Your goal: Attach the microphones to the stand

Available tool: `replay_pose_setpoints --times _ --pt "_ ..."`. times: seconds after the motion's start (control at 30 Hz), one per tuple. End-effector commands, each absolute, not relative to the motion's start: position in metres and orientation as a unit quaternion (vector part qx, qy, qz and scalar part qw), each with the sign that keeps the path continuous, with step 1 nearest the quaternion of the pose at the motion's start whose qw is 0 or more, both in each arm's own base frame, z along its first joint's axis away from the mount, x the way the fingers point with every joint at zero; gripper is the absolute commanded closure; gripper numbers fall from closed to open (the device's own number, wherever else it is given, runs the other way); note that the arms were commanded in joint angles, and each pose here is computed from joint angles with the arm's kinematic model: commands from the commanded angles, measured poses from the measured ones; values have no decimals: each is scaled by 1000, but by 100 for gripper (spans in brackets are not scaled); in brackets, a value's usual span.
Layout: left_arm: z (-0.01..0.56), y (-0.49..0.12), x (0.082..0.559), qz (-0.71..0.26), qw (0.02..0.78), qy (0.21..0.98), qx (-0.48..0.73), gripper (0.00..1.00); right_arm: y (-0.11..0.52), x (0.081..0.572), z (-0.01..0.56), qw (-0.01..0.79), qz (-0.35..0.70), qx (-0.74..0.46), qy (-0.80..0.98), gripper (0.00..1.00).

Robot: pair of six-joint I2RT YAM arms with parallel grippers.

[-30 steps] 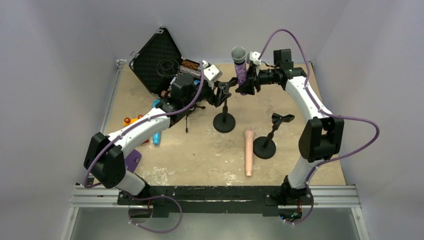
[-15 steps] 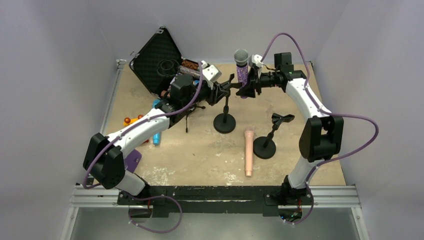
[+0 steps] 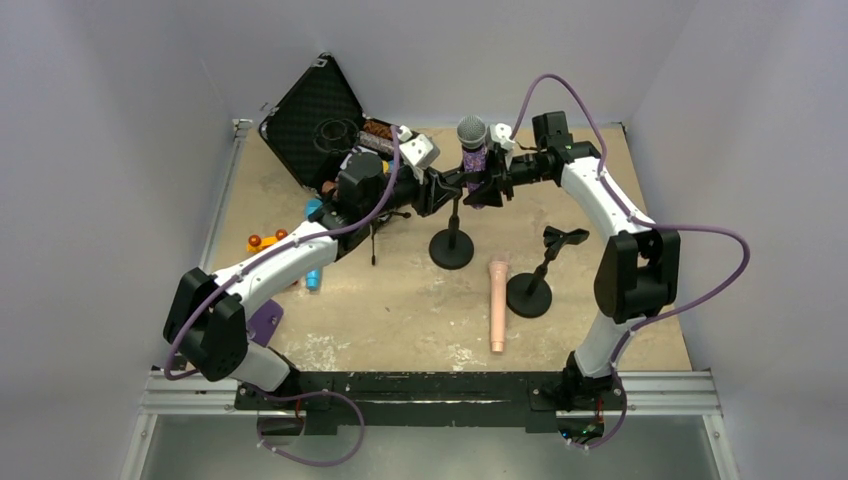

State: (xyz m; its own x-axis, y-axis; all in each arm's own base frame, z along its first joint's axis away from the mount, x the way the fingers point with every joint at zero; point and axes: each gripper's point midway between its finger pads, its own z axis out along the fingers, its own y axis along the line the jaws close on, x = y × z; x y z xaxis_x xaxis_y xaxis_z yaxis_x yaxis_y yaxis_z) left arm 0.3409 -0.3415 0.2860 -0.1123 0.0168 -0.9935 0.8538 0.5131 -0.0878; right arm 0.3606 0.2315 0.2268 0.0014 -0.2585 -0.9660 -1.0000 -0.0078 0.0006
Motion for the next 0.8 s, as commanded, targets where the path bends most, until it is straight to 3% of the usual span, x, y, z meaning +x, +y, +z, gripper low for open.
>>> replay_pose_setpoints --times 0.0,0.03,0.07,0.17,0.27,0.47,0.6,0.77 --pt "318 -345 338 -392 604 618 316 100 244 337 233 417 469 -574 525 100" --pt "317 -345 338 -393 602 620 314 99 244 336 234 416 472 -573 525 100" --pt "316 -346 338 -395 600 622 312 91 244 335 235 415 473 -572 526 97" --pt "316 -346 339 -399 596 627 304 51 245 335 240 410 481 -564 532 81" --pt "318 -343 339 -397 597 631 296 31 244 337 246 408 480 -558 540 64" --pt "323 -336 334 -384 599 633 305 20 236 343 260 424 463 -556 545 41" --pt "328 -331 327 -375 600 631 318 17 225 350 279 442 450 -550 547 19" --pt "344 -317 315 -359 620 617 327 14 212 352 294 451 434 -564 539 12"
